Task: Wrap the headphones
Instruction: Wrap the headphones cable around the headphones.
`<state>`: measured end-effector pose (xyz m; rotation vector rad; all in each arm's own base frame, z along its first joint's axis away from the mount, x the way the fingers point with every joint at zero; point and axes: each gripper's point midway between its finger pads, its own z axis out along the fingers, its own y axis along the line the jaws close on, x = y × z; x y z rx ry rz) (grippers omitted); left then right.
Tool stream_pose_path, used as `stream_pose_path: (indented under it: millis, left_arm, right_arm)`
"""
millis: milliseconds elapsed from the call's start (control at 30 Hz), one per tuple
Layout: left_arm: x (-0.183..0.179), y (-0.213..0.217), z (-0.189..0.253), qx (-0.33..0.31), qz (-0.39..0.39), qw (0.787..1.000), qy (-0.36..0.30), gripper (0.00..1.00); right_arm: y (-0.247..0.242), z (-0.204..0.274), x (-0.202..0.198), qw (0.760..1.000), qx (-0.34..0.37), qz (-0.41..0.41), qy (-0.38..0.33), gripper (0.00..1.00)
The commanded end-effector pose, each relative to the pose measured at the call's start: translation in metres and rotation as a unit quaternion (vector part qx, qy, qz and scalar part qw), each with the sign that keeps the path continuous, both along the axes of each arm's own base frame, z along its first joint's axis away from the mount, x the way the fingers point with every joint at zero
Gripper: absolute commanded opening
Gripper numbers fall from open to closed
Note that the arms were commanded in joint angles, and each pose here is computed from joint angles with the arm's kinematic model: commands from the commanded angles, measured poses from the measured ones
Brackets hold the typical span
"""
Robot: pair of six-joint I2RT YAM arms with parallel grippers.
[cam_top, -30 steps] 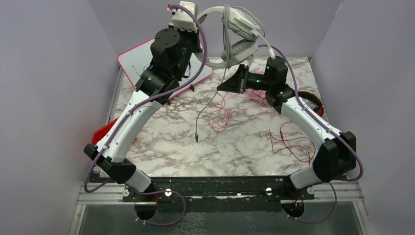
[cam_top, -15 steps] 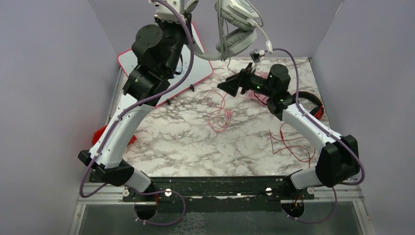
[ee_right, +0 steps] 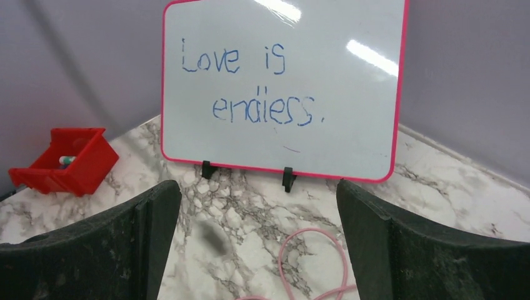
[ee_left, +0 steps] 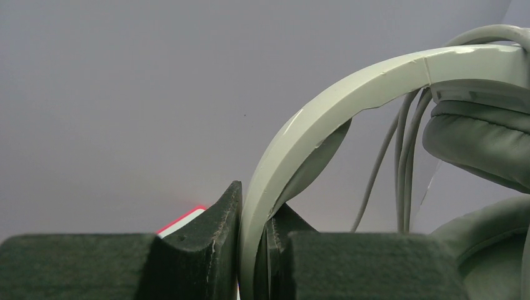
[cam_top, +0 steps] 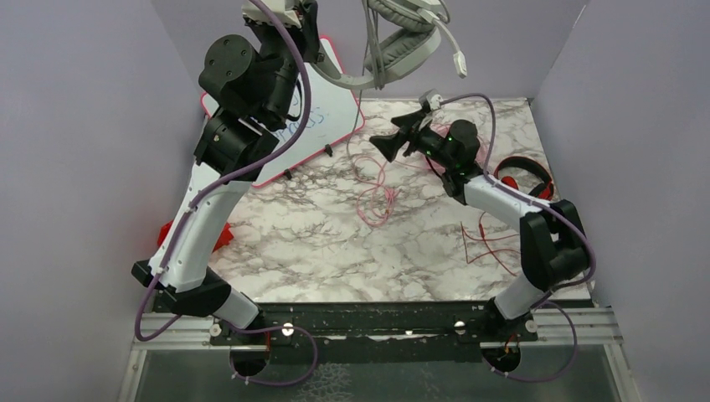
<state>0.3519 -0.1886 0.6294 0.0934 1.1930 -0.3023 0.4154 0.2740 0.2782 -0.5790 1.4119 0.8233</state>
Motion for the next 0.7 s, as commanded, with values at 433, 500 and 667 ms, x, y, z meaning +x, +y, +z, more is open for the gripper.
stream_pose_path:
  millis: [433,500,667]
  left_arm:
    - [-0.032,0.019,0.036,-0.045,-0.016,0.998,-0.039,0.00]
    - [-0.035,0.019,0.037,-0.046,-0.019,0.998,-0.040,0.00]
    - [-0.037,0.018,0.037,-0.053,-0.026,0.997,-0.044,0.00]
  right_arm:
    - [0.067,0.024,-0.130,0.921,0.100,0.375,-0.032,0.95]
    - [0.065,0.023,-0.136,0.920,0.097,0.378,-0.029,0.95]
    - [0.076,0.020,-0.125,0.921,0.085,0.380,-0.015,0.94]
